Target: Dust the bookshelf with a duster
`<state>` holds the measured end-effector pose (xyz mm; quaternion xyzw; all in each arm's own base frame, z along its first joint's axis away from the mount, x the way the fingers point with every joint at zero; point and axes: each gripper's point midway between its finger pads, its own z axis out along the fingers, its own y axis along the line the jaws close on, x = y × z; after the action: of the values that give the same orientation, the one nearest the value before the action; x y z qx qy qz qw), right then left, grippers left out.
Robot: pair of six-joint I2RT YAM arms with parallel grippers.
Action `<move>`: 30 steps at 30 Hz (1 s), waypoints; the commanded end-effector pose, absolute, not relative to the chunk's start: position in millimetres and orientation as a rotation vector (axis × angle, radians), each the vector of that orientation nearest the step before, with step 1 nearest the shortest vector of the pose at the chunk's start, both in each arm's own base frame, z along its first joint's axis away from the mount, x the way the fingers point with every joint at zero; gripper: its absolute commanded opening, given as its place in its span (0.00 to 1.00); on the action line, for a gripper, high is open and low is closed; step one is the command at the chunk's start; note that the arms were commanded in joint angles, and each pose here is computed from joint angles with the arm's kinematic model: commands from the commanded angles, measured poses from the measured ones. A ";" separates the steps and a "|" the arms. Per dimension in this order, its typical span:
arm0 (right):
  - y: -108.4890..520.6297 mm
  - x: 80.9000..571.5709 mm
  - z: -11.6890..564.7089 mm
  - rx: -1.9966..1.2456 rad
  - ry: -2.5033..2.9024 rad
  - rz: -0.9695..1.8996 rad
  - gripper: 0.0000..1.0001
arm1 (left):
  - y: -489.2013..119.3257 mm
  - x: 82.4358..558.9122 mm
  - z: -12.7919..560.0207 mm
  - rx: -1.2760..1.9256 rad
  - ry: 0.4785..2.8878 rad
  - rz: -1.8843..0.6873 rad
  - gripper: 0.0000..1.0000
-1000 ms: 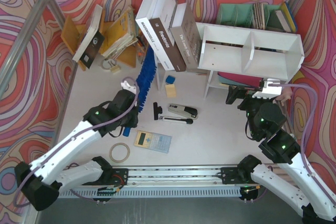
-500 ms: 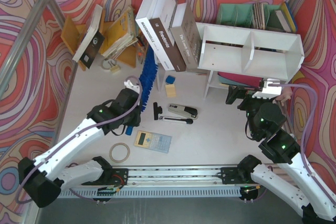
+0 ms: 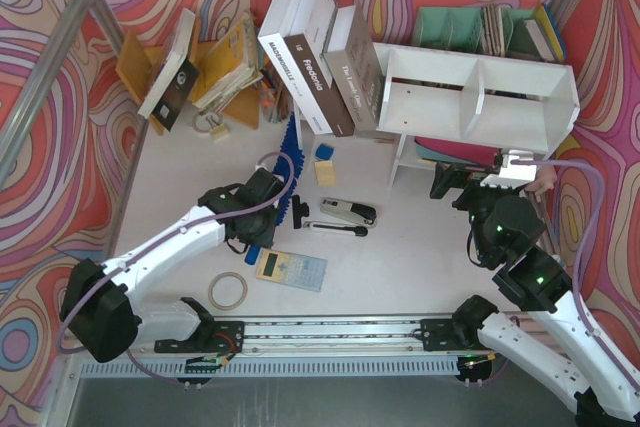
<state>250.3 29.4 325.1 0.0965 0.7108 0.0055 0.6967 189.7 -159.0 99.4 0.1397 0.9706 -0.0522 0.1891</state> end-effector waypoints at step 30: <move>28.2 249.6 327.8 0.226 1.573 0.016 0.99 | -172.2 181.3 88.5 0.514 2.814 -0.198 0.00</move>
<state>251.3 30.1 323.9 0.0953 0.7126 0.0043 0.6951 183.7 -163.1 78.5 0.1432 0.9793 -0.0427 0.1364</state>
